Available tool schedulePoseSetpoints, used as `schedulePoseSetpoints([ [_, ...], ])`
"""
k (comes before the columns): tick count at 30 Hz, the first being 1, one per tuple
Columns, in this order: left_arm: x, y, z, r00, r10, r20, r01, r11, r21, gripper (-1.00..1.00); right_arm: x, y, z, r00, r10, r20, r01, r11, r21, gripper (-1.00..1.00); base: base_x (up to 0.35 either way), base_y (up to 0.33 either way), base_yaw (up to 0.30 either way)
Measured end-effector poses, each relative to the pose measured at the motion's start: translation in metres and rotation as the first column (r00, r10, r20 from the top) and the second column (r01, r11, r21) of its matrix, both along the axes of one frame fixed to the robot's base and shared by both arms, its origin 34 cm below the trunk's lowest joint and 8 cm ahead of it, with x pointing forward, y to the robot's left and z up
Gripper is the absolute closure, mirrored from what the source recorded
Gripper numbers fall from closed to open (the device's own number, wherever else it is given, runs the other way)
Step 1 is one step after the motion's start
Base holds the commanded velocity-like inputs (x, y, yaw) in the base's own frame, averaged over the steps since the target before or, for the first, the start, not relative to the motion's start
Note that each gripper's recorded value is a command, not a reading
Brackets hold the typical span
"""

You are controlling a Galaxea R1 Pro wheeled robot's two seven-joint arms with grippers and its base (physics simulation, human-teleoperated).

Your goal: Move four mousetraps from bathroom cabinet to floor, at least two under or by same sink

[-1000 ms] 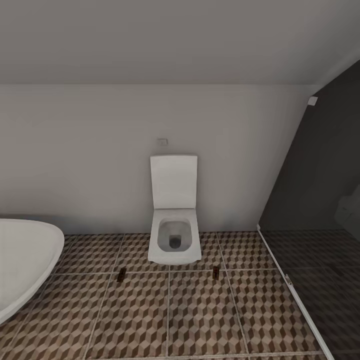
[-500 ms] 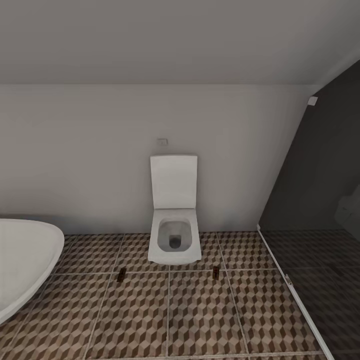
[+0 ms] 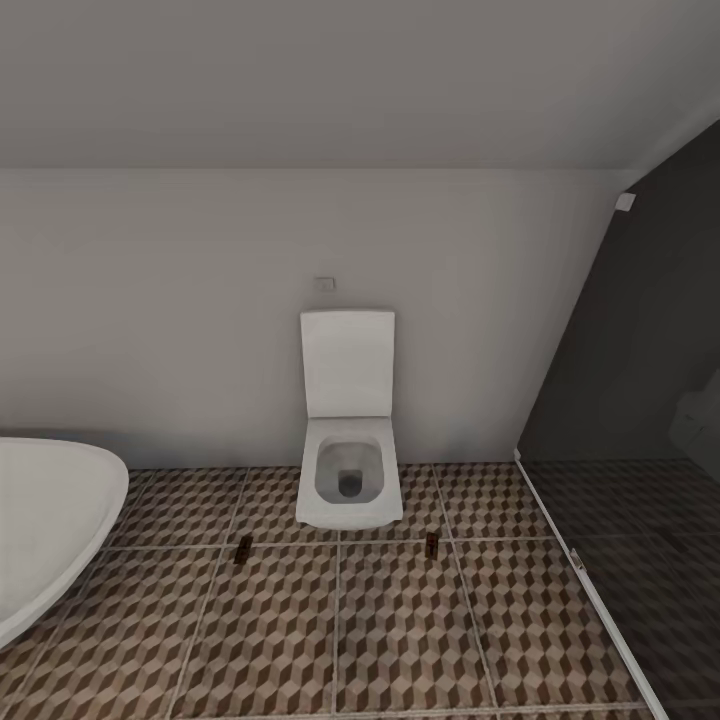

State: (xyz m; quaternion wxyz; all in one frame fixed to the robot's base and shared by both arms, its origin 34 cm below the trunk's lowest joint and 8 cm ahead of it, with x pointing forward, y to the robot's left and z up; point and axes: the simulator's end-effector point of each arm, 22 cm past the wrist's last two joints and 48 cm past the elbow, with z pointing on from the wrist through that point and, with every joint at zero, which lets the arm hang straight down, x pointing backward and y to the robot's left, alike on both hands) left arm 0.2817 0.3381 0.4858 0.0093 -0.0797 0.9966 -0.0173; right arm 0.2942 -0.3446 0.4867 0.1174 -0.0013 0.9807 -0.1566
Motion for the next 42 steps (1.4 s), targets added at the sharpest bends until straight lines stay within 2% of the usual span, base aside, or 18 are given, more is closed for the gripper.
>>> schedulePoseSetpoints([
  [42,0.0,-0.0002,0.0,1.0,0.0,0.0,0.0,1.0,0.0,-1.0,0.0002,0.0,0.0,1.0,0.0,0.0,0.0,1.0,0.0,-1.0,0.0,0.0,0.0],
])
